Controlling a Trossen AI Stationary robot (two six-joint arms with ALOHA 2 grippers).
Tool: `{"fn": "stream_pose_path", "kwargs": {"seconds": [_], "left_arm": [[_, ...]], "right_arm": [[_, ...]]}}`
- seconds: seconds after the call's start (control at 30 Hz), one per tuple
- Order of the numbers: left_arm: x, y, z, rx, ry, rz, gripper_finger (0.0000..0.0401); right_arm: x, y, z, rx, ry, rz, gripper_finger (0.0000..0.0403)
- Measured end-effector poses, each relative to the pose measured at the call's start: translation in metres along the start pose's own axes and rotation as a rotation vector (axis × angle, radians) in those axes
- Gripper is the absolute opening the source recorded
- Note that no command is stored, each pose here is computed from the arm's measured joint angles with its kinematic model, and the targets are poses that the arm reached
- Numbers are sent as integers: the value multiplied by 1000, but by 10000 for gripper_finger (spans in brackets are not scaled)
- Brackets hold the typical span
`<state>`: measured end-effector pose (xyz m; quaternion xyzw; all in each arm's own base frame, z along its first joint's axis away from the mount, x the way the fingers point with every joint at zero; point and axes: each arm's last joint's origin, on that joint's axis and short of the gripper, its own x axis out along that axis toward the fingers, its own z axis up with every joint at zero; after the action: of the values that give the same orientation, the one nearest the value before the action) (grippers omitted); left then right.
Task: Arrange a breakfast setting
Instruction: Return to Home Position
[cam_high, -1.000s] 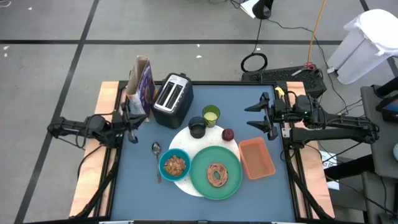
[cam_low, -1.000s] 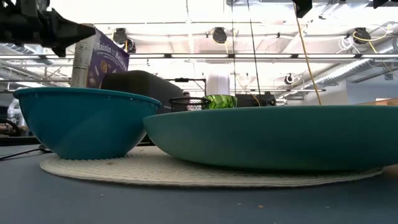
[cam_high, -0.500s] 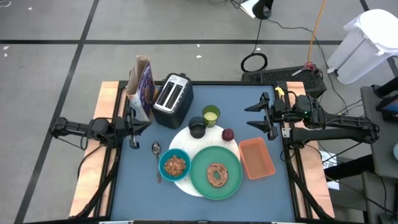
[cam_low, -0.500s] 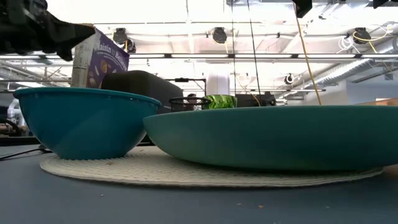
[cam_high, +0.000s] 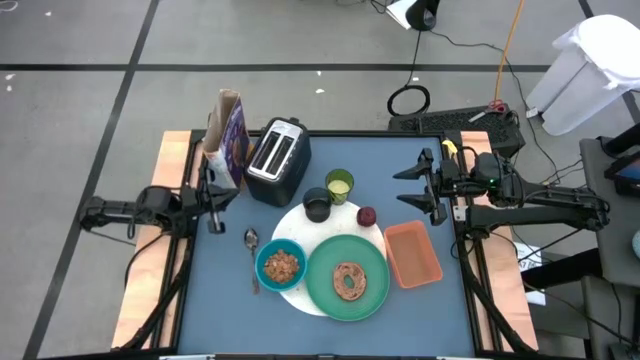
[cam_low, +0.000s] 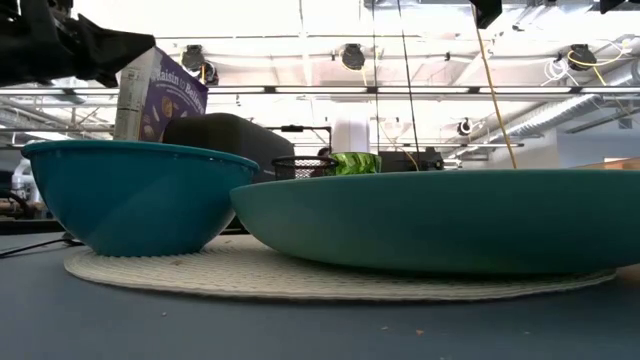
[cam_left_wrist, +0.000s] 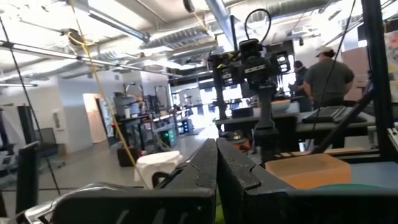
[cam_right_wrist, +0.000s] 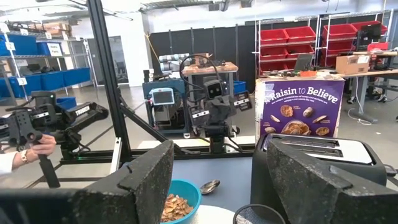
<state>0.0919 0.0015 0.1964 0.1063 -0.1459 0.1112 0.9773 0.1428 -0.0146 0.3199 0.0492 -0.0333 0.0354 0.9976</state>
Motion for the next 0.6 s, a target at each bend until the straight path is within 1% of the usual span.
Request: {"fn": "stream_pose_path", "kwargs": {"seconds": [0.2,0.4,0.6], "left_arm": [[1,7,-4,-7,15,10,1],[1,12,-16,-64,129,21,1],[1,16,-21,-103,175,56,1]], "right_arm": [[0,0,0,0,0,0,251],[0,0,0,0,0,0,251],[0,0,0,0,0,0,251]]}}
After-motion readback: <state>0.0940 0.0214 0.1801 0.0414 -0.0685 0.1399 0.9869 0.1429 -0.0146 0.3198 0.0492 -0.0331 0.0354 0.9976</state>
